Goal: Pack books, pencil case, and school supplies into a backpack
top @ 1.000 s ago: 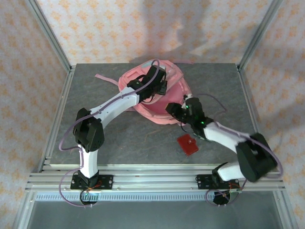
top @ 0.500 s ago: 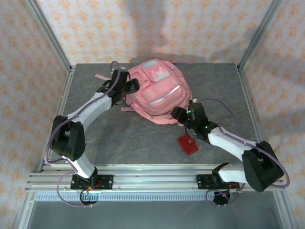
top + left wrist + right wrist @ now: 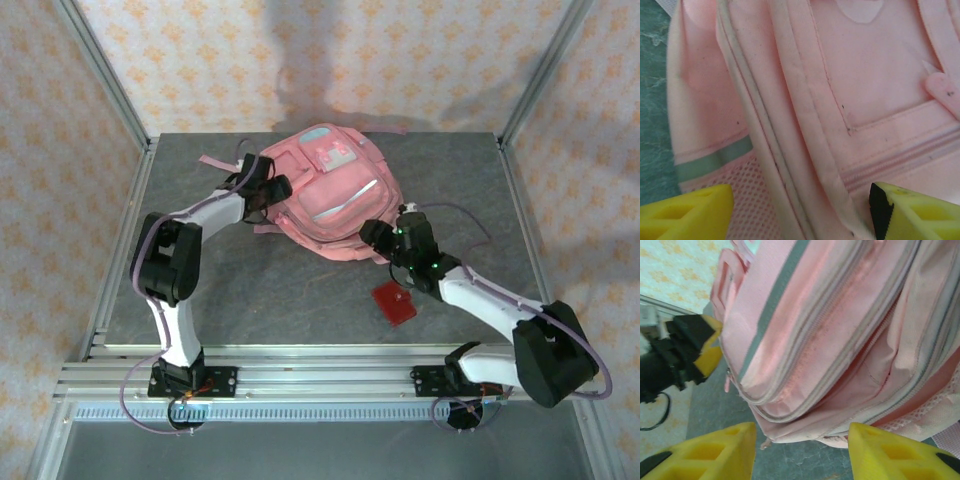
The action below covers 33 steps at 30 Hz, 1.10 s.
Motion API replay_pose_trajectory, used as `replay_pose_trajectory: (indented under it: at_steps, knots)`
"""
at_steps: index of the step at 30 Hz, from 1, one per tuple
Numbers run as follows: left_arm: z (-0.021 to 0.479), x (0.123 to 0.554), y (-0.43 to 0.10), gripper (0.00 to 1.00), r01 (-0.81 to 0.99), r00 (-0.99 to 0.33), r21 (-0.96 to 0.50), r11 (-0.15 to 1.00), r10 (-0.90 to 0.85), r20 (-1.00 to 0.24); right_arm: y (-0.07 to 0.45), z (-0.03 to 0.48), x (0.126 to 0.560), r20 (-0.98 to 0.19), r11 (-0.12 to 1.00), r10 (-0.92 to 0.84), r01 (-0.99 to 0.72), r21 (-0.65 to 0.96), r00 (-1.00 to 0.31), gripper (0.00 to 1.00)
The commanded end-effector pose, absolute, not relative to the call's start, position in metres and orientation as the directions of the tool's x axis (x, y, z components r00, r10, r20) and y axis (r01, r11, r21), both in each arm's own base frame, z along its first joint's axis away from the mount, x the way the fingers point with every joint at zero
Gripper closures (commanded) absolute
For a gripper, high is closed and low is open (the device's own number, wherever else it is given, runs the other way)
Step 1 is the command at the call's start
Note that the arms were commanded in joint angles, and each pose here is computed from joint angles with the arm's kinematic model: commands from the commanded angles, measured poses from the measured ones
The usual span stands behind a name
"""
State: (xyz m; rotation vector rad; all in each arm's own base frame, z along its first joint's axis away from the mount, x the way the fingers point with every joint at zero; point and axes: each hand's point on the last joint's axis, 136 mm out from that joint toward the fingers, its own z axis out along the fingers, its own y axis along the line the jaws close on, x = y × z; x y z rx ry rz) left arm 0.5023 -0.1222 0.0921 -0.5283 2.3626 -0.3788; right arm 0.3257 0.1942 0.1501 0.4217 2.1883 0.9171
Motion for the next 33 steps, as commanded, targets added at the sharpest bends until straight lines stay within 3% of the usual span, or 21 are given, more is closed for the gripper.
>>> replay_pose_trajectory:
  at_steps: [1, 3, 7, 8, 16, 21, 29, 33]
  knots:
    - [0.099, 0.522, -0.122, 0.31, -0.274, -0.651, -0.433, 0.859, -0.497, -0.574, 0.188, 0.16, 0.326, -0.525, 0.708, 0.537, 0.013, 0.706, -0.66, 0.49]
    - [0.102, 0.527, -0.124, 0.46, -0.26, -0.644, -0.449, 0.855, -0.5, -0.579, 0.187, 0.159, 0.325, -0.523, 0.707, 0.537, 0.015, 0.707, -0.662, 0.49]
    - [0.107, 0.536, -0.132, 0.93, -0.23, -0.651, -0.485, 0.844, -0.504, -0.568, 0.189, 0.154, 0.324, -0.508, 0.699, 0.539, 0.02, 0.714, -0.672, 0.49]
    - [0.108, 0.537, -0.134, 1.0, -0.224, -0.657, -0.492, 0.841, -0.503, -0.561, 0.19, 0.153, 0.323, -0.504, 0.695, 0.539, 0.02, 0.718, -0.675, 0.49]
    - [0.138, 0.505, -0.135, 1.0, -0.196, -0.644, -0.57, 0.798, -0.543, -0.539, 0.196, 0.122, 0.325, -0.457, 0.72, 0.518, 0.079, 0.69, -0.723, 0.49]
    - [0.151, 0.473, -0.136, 1.0, -0.191, -0.634, -0.643, 0.741, -0.594, -0.495, 0.194, 0.109, 0.358, -0.501, 0.779, 0.504, 0.12, 0.615, -0.704, 0.5]
    - [0.165, 0.434, -0.138, 1.0, -0.173, -0.584, -0.768, 0.617, -0.692, -0.425, 0.185, 0.117, 0.442, -0.538, 0.792, 0.541, 0.176, 0.585, -0.647, 0.51]
    - [0.164, 0.429, -0.146, 1.0, -0.166, -0.582, -0.806, 0.569, -0.716, -0.385, 0.21, 0.155, 0.436, -0.59, 0.818, 0.478, 0.084, 0.569, -0.651, 0.5]
